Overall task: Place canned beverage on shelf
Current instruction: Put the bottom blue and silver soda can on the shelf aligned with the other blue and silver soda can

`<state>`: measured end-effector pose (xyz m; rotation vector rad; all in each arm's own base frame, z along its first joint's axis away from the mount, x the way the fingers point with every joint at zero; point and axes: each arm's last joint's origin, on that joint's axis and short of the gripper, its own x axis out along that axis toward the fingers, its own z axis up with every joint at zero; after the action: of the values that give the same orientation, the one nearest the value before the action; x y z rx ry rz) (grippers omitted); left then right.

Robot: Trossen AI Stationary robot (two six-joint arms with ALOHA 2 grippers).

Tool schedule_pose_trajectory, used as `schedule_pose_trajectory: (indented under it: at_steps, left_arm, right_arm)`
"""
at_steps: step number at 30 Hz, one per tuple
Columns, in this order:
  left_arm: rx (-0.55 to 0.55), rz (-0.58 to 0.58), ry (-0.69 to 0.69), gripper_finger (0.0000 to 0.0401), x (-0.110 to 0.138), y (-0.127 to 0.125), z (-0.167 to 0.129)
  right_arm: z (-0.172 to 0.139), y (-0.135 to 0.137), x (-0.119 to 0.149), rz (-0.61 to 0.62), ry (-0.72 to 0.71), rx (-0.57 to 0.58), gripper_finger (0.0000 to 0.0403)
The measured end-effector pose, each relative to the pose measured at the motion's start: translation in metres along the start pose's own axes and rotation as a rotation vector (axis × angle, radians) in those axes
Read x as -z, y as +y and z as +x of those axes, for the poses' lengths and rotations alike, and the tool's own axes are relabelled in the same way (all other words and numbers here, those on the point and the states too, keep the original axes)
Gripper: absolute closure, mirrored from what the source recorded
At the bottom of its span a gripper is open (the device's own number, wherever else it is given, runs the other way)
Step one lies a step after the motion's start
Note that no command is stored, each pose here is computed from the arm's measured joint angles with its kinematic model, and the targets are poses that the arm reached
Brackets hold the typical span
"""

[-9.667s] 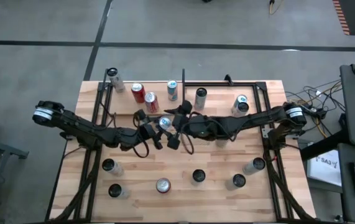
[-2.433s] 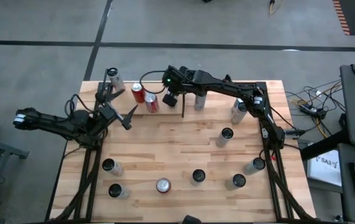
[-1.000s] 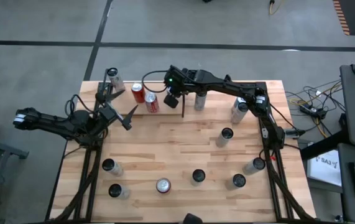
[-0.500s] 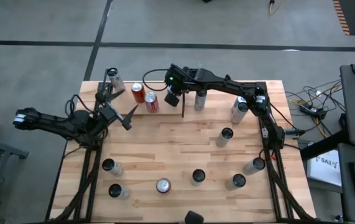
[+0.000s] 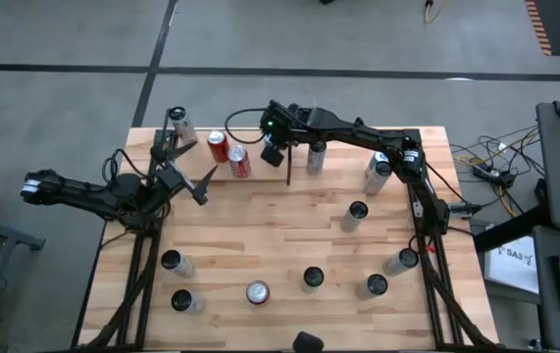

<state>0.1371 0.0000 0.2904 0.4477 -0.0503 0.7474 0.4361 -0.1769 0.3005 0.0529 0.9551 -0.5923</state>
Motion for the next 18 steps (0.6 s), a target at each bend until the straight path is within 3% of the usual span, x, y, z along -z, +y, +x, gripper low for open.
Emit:
schedule_pose_trajectory:
  at_steps: [10,18]
  left_arm:
    - [0.000,0.010,0.000,0.0040,0.000,0.000,0.000]
    - [0.000,0.010,0.000,0.0040,0.000,0.000,0.000]
  right_arm:
    - [-0.018,0.004,-0.007,0.008,-0.047,-0.011,0.0394]
    - [-0.015,0.015,-0.006,0.008,-0.039,-0.067,0.0394]
